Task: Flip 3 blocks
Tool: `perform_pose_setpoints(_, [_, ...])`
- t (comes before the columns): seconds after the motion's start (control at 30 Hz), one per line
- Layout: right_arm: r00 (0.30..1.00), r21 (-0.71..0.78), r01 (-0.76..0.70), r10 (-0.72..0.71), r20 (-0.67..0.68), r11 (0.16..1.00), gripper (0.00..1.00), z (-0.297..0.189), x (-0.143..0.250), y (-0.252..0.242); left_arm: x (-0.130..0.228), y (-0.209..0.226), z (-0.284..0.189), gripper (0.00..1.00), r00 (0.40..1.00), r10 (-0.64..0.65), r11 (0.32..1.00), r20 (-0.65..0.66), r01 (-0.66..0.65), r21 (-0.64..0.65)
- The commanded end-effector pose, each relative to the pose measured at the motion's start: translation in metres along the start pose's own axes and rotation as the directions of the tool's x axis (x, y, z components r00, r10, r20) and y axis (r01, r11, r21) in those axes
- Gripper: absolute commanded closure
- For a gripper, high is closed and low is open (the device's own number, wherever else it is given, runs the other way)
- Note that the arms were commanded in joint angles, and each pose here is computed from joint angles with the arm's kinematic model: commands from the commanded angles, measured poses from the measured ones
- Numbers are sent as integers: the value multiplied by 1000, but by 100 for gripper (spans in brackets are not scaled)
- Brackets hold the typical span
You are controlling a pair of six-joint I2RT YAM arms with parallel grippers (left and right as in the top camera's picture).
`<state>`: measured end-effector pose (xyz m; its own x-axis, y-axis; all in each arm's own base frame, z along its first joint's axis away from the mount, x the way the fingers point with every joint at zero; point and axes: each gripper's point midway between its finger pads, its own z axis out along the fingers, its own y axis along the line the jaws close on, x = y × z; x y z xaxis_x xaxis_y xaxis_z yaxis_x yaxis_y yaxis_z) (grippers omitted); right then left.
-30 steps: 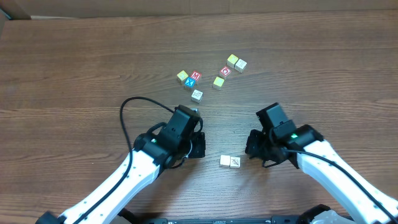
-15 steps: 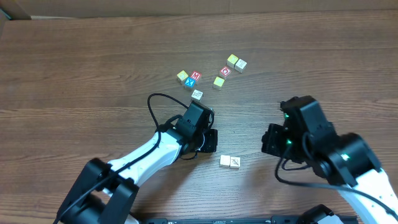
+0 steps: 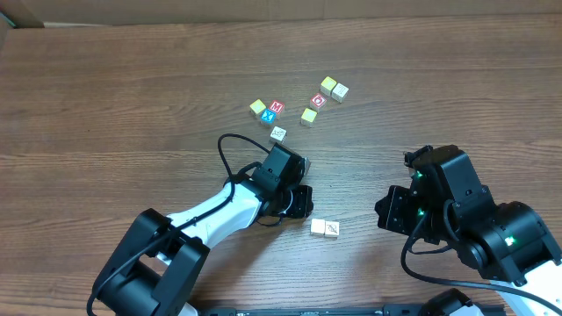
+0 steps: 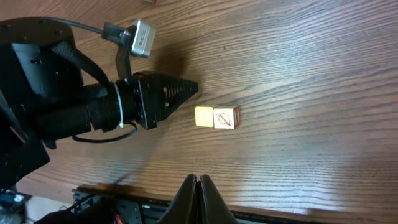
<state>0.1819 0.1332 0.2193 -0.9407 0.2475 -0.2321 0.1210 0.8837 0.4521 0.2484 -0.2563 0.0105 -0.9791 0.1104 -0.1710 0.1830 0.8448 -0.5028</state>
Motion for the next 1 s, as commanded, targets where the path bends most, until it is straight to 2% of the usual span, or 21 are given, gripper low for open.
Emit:
perform_pose_setpoints(0.0, [1000, -46, 12, -11, 16, 999, 96, -10, -3, 10, 8, -13, 6, 96, 998, 57, 998, -26, -56, 37])
perform_pose_setpoints(0.97, [1000, -47, 10, -10, 5, 999, 96, -10, 0, 9, 17, -14, 7, 96, 997, 60, 998, -57, -59, 29])
